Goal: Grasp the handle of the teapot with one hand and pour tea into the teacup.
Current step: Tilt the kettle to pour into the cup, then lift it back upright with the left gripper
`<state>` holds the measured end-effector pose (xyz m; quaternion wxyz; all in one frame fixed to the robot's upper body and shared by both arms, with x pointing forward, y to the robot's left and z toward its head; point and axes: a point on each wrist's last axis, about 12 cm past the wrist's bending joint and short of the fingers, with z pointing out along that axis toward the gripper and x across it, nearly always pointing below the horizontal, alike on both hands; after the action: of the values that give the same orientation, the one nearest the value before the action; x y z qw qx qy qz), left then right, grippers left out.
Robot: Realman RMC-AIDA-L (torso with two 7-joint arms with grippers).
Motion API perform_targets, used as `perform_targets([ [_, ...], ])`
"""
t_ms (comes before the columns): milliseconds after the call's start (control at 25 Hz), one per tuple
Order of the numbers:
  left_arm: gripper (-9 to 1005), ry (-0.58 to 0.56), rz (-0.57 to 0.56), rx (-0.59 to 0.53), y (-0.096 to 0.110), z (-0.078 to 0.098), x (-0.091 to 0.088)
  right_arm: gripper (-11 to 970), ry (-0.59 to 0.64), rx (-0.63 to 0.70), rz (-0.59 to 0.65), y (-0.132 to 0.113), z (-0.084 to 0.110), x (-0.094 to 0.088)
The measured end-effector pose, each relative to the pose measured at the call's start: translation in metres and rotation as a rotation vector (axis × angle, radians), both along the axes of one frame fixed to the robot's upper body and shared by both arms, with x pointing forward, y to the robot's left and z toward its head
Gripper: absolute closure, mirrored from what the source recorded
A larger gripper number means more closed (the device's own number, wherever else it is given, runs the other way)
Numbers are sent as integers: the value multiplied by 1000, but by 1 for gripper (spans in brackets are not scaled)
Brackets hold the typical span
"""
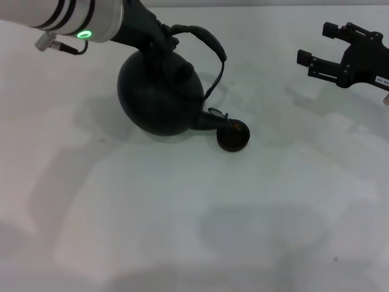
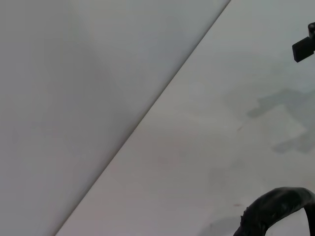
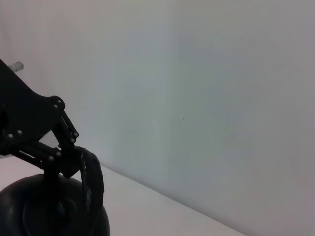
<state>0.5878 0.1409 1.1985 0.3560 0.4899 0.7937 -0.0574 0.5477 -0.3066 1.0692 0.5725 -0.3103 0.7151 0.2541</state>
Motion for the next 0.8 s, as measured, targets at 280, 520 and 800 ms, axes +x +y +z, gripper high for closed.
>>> perform_targets([
  [280, 831, 1, -2, 29, 0, 1, 1, 108, 1, -1, 0, 0, 0, 0],
  [520, 831, 5, -5, 33, -1, 1, 0, 108, 2, -1, 1, 1, -1, 0],
  [800, 831, 6, -5, 64, 0, 1, 1, 108, 2, -1, 1, 1, -1, 0],
])
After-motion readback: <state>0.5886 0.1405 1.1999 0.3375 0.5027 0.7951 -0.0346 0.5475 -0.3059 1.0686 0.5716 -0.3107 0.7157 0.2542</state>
